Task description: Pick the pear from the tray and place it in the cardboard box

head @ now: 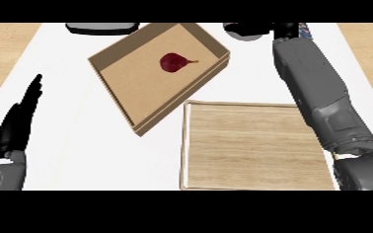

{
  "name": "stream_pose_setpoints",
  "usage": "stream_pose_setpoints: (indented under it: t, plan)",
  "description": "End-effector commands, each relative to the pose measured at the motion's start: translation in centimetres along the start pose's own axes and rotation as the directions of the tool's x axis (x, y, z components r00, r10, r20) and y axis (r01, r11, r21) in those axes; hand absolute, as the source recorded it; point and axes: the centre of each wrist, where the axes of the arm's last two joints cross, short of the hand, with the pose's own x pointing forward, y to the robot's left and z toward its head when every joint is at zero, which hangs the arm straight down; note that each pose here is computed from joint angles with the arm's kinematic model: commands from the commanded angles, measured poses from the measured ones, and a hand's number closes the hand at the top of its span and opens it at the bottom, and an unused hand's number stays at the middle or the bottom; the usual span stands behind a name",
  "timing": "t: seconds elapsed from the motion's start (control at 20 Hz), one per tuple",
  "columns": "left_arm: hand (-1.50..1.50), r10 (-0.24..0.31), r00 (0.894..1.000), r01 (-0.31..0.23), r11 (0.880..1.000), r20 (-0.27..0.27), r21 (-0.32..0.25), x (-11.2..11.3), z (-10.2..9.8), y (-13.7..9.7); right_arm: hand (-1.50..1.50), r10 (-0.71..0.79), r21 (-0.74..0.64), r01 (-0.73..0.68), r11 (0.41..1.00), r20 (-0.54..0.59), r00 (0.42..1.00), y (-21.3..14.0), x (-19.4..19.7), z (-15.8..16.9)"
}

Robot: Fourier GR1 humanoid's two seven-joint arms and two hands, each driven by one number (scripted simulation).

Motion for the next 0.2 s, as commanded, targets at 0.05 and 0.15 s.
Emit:
stream_pose_setpoints:
  t: [0.05, 0.15]
  plan:
    - [0.0, -0.017, 1.0, 0.018, 1.0, -0.025, 0.022, -1.2, 0.1, 2.2, -1.5, 0.039, 0.072, -0.037, 0.997, -0.028, 0.999, -5.9, -3.1, 0.1]
    - [0.0, -0.003, 1.0, 0.004, 1.0, -0.013, 0.018, -0.3, 0.1, 1.2, -1.5, 0.056, 0.096, -0.054, 0.994, -0.019, 0.998, -7.6, -3.0, -0.4]
